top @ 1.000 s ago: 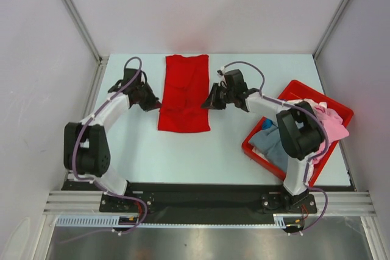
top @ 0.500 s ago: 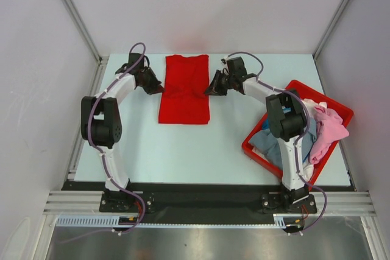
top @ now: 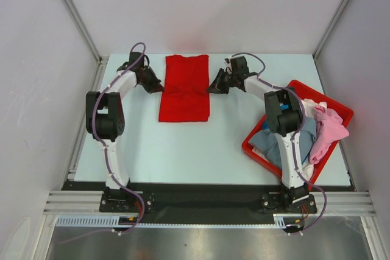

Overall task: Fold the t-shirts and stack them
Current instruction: Fold the tshirt

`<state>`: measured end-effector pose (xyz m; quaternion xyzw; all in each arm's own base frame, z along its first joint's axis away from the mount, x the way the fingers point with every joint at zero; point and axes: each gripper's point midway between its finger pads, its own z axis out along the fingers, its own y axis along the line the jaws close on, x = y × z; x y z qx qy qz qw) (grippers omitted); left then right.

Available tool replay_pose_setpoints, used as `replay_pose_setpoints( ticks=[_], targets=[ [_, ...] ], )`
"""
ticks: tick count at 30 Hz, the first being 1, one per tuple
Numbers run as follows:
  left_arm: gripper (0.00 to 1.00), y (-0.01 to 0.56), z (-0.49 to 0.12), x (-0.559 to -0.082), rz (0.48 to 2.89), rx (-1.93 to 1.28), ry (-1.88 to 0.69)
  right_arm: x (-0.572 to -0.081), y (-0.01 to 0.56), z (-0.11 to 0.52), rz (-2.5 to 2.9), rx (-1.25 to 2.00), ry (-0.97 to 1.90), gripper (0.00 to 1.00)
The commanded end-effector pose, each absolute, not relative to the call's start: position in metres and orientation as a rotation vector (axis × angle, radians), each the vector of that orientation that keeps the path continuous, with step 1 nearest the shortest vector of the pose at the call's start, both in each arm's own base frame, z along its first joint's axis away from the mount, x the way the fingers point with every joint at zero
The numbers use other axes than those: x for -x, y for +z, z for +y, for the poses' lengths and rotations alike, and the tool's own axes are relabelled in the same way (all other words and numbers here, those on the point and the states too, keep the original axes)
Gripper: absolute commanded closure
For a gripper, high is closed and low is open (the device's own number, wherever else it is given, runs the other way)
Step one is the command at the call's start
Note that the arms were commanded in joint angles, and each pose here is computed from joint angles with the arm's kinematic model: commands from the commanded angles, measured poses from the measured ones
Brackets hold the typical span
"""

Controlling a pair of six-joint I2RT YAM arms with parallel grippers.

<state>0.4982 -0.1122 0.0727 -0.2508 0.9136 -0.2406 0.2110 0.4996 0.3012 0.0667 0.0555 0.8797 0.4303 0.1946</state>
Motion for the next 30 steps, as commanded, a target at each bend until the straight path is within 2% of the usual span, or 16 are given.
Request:
replay_pose_setpoints(
  ticks=[1, 3, 6, 9, 10, 11, 12, 14, 15, 17, 18, 19, 23, 26, 27, 30],
  targets=[
    [1.00, 0.091, -0.109, -0.513, 2.489, 0.677, -0.684, -0.516, 0.088, 0.305, 2.388, -0.140, 1.282, 0.99],
    [1.00, 0.091, -0.107, -0.517, 2.472, 0.680, -0.676, -0.517, 0.084, 0.307, 2.388, -0.143, 1.313, 0.97],
    [0.93, 0.090, -0.110, -0.523, 2.472, 0.685, -0.707, -0.523, 0.088, 0.308, 2.374, -0.155, 1.325, 0.90],
    [0.71, 0.095, -0.108, -0.535, 2.470, 0.642, -0.685, -0.537, 0.093, 0.295, 2.346, -0.193, 1.305, 0.81],
    [0.60, 0.096, -0.104, -0.534, 2.490, 0.607, -0.645, -0.545, 0.095, 0.281, 2.331, -0.224, 1.295, 0.76],
    [0.54, 0.099, -0.097, -0.536, 2.486, 0.596, -0.607, -0.549, 0.100, 0.276, 2.322, -0.238, 1.297, 0.72],
    [0.46, 0.112, -0.091, -0.540, 2.465, 0.557, -0.571, -0.550, 0.105, 0.271, 2.316, -0.235, 1.310, 0.63],
    [0.42, 0.122, -0.083, -0.531, 2.475, 0.542, -0.519, -0.550, 0.112, 0.254, 2.360, -0.247, 1.252, 0.57],
    [0.42, 0.119, -0.079, -0.522, 2.493, 0.533, -0.491, -0.547, 0.119, 0.247, 2.358, -0.132, 1.172, 0.55],
    [0.42, 0.148, -0.081, -0.510, 2.430, 0.472, -0.508, -0.525, 0.116, 0.241, 2.452, -0.070, 1.056, 0.53],
    [0.43, 0.135, -0.082, -0.492, 2.458, 0.473, -0.519, -0.519, 0.104, 0.231, 2.481, -0.001, 0.936, 0.53],
    [0.47, 0.162, -0.091, -0.491, 2.368, 0.408, -0.585, -0.511, 0.118, 0.230, 2.472, 0.026, 0.893, 0.53],
    [0.64, 0.151, -0.144, -0.459, 2.344, 0.287, -0.913, -0.483, 0.116, 0.259, 2.452, 0.055, 0.913, 0.56],
    [0.68, 0.132, -0.182, -0.452, 2.336, 0.192, -1.093, -0.472, 0.114, 0.302, 2.393, 0.038, 1.052, 0.65],
    [0.70, 0.126, -0.190, -0.450, 2.340, 0.184, -1.141, -0.466, 0.114, 0.319, 2.376, 0.043, 1.106, 0.78],
    [0.72, 0.113, -0.210, -0.462, 2.289, 0.156, -1.290, -0.474, 0.109, 0.350, 2.285, 0.008, 1.254, 0.91]
  ],
)
